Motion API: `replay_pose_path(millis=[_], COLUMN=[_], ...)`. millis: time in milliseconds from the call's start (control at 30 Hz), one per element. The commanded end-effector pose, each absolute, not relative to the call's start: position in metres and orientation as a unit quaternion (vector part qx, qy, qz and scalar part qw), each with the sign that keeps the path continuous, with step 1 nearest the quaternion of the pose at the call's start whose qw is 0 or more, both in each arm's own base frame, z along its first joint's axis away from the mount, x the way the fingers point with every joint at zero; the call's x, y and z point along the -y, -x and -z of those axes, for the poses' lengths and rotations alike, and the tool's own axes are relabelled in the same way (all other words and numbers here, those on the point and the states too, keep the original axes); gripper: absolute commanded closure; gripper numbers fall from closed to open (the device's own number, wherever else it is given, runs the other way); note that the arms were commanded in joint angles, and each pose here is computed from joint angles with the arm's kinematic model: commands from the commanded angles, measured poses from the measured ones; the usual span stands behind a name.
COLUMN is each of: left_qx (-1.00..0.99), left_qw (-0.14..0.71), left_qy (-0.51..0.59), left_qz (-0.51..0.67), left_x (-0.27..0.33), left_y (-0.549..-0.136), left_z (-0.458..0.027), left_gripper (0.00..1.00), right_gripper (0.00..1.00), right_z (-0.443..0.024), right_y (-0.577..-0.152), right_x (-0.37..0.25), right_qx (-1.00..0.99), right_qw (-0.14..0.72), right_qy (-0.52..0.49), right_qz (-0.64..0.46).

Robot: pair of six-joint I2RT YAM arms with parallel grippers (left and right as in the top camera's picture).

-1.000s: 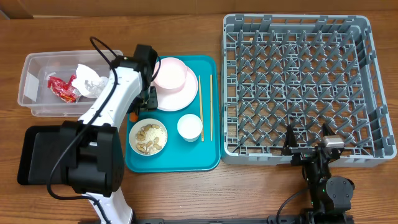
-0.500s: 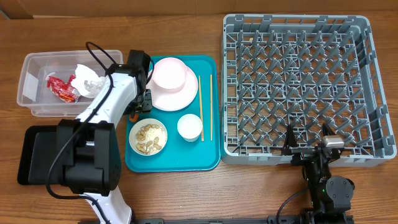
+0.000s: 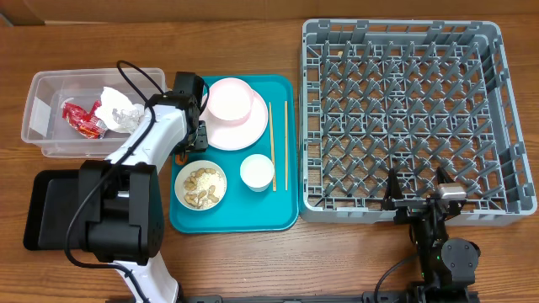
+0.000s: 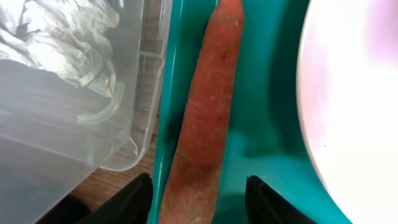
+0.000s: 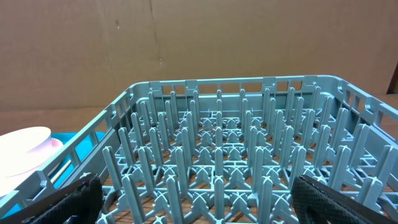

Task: Sort waste into correct bins and load items into the dishwasher
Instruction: 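Lower the left gripper and grasp the orange carrot lengthwise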

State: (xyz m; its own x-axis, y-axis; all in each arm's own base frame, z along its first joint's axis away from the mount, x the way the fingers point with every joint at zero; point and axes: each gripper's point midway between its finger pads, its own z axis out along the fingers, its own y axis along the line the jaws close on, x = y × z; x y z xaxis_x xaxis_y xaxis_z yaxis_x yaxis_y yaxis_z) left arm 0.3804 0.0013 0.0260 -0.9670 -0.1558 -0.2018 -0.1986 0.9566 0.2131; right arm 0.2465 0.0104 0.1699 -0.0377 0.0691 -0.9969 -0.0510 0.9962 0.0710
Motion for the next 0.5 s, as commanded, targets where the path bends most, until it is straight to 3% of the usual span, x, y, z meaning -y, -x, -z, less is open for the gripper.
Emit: replay_pose_path(millis=[0, 367, 467], left_qx=[-0.986, -0.988, -0.988], left_qw=[0.09, 0.095, 0.095], left_qy=[0.086, 0.085, 0.084], left_qz=[-0.115, -0.088, -0.087], left_x=[-0.0032, 0.0063, 0.0067], left_y=[-0.3777, -0.3786, -0.3786], left_z=[-0.0212, -0.0134, -0.0134], left_gripper=[0.53, 0.74, 0.73], right_gripper=[0.0, 0.0, 0.0], right_z=[-0.1666, -0.1666, -0.1666], right_y=[-0.247, -0.247, -0.247], right_x=[-0.0108, -0.0108, -0.0108], right_qx=[-0.72, -0.72, -0.72], right_qw=[0.692, 0.692, 0.692], right_qy=[-0.005, -0.005, -0.005], right_qz=[-0.041, -0.041, -0.041])
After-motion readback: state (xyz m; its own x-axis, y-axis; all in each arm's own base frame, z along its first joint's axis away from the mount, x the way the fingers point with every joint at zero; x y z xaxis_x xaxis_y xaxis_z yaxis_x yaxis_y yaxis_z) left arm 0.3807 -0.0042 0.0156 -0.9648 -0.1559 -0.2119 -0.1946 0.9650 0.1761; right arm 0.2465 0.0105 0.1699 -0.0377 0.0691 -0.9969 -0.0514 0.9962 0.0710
